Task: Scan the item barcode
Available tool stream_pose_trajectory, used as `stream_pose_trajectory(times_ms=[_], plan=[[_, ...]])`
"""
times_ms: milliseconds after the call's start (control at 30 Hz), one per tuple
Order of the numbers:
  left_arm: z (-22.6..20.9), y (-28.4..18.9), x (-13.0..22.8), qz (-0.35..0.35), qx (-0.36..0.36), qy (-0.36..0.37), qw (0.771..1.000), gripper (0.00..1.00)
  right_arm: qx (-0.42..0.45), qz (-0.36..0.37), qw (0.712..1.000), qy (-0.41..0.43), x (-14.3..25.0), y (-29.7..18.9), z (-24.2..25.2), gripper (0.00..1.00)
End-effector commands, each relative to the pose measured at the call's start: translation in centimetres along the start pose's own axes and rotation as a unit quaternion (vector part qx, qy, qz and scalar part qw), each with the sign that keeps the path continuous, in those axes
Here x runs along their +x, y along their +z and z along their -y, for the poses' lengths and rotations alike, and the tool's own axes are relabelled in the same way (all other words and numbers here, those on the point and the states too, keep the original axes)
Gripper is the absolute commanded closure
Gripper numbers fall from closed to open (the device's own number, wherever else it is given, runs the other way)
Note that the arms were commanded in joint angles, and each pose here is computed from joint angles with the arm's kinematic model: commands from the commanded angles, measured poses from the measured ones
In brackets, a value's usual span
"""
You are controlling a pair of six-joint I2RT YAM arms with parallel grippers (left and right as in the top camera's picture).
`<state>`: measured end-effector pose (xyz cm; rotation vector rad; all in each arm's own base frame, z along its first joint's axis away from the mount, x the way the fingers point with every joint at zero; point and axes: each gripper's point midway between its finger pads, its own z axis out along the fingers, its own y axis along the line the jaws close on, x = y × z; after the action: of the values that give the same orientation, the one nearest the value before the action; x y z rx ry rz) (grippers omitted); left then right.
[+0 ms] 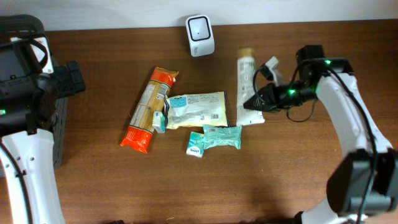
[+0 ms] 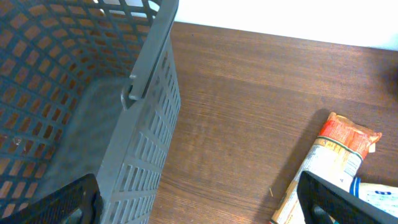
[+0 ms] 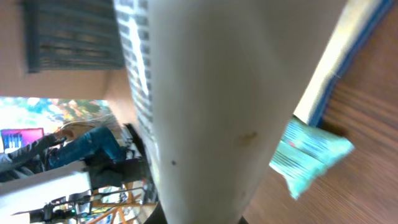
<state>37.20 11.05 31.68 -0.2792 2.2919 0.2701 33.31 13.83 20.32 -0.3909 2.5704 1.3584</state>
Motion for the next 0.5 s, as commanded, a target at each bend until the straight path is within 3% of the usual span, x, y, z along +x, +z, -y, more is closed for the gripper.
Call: stream_pose_trajectory(times_ms=[0, 100, 200, 233, 333, 467], plan=[[-0.3, -0.2, -0.3, 0.005, -0.005, -0.006, 1.000, 0.01, -0.076, 0.051, 0.993, -0.073, -0.9, -2.2, -5.9, 0.96], [-0.3, -0.2, -0.3, 0.005, -0.005, -0.006, 1.000, 0.01, -0.044, 0.045, 0.997, -0.049, -0.6, -2.5, -5.8, 0.96], [-0.3, -0.2, -0.3, 0.005, -0.005, -0.006, 1.000, 0.01, 0.145, 0.019, 0.989, -0.028, -1.8, -2.4, -4.7, 0.96], [-0.3, -0.2, -0.3, 0.005, -0.005, -0.006, 1.000, 0.01, 0.217, 0.034, 0.975, -0.039, -3.5, -3.2, -5.2, 0.96], [-0.3, -0.2, -0.3, 0.005, -0.005, -0.006, 1.000, 0.01, 0.318, 0.068, 0.941, -0.097, -10.1, -4.0, -6.9, 0.96], [-0.3, -0.2, -0.3, 0.005, -0.005, -0.006, 1.000, 0.01, 0.481, 0.139, 0.855, -0.131, -19.7, -2.5, -1.1, 0.96]])
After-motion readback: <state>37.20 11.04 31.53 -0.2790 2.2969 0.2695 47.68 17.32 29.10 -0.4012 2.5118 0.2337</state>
